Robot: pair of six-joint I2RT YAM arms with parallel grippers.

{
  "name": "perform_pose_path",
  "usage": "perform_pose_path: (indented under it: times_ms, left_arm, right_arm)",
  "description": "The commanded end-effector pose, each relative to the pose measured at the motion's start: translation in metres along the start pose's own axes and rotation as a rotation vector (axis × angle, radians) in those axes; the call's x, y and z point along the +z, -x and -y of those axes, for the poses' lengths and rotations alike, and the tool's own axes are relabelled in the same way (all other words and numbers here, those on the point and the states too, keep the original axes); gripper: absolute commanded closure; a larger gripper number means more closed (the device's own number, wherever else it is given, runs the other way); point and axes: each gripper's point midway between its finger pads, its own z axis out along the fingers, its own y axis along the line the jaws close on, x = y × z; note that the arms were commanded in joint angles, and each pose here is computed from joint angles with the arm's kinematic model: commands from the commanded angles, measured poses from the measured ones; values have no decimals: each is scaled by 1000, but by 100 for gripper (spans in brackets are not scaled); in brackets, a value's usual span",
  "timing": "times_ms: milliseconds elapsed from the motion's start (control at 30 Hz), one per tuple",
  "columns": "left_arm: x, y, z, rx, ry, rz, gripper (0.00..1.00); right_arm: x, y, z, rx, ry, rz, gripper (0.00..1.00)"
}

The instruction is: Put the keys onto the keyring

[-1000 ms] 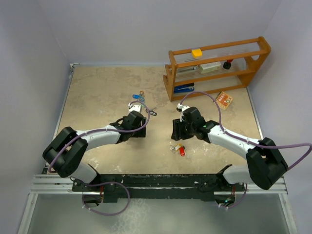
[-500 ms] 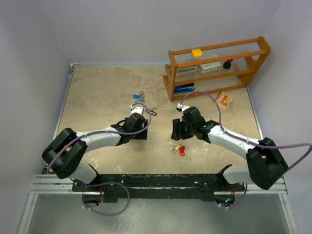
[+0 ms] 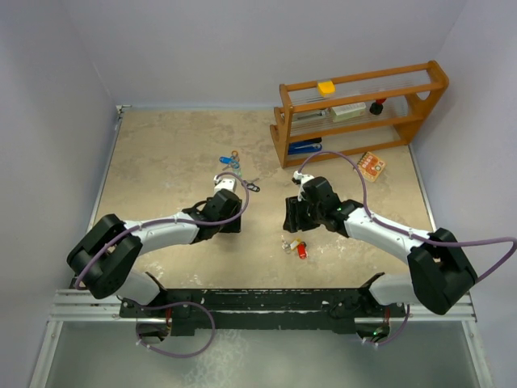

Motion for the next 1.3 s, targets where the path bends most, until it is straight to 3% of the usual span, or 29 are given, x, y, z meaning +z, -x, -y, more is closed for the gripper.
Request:
perform_pose_path:
  times_ms: [0, 100, 900, 1067, 1267]
  left_arm:
    - [0, -4, -3, -7, 10, 1, 48]
    - [1, -6, -4, 2, 15, -8, 54]
    - [7, -16, -8, 20, 40, -26, 69]
    - [9, -18, -9, 21, 43, -31, 100]
    - [7, -14, -9, 17, 45, -19, 100]
  right_arm:
    - [-7, 25, -10, -18, 26, 70, 45]
    - [-7, 24, -10, -18, 24, 67, 45]
    - [-4, 21, -9, -17, 22, 56, 46]
    - [-5, 21, -9, -18, 24, 57, 46]
    - [-4, 20, -8, -17, 23, 55, 46]
